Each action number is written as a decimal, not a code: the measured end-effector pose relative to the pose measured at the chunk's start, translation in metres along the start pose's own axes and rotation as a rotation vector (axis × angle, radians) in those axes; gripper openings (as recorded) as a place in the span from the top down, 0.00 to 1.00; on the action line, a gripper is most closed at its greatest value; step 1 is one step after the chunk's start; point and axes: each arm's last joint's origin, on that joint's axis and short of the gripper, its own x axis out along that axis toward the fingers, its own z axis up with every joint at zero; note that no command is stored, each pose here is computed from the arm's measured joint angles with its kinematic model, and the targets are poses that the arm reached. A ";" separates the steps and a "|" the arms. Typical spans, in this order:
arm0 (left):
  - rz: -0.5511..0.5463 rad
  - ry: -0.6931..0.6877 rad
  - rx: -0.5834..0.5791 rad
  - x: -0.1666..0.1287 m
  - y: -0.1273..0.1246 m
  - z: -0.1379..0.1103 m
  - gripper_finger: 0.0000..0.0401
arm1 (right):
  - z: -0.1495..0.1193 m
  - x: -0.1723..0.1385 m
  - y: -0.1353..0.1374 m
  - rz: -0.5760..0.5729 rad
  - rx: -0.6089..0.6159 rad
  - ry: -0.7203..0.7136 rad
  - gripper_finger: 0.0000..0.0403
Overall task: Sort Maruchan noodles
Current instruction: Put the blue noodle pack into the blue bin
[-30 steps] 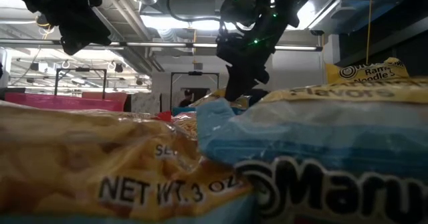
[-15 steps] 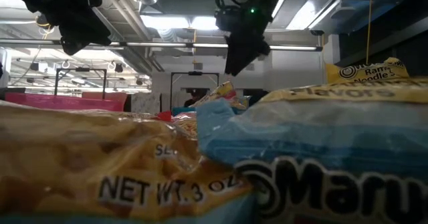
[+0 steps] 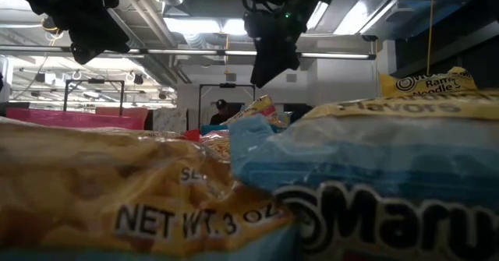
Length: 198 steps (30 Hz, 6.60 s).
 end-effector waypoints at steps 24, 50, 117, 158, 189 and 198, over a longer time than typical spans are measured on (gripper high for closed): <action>0.005 0.004 -0.002 0.000 0.000 0.000 0.79 | -0.007 0.028 -0.024 0.131 0.048 0.126 0.69; 0.015 -0.002 -0.001 0.000 0.001 0.000 0.79 | 0.043 -0.023 -0.022 0.075 -0.021 -0.084 1.00; 0.024 0.003 0.002 0.000 0.001 -0.001 0.79 | 0.023 0.023 -0.021 0.155 0.047 0.182 0.99; 0.150 -0.052 0.008 0.006 0.004 0.000 0.79 | 0.022 0.037 0.001 -0.122 0.012 0.043 1.00; 0.152 -0.034 0.018 0.008 0.004 -0.001 0.79 | 0.008 0.088 0.016 -0.001 0.080 0.139 1.00; 0.152 -0.035 0.017 0.008 0.004 -0.001 0.79 | 0.021 0.071 0.019 0.041 0.056 0.136 0.79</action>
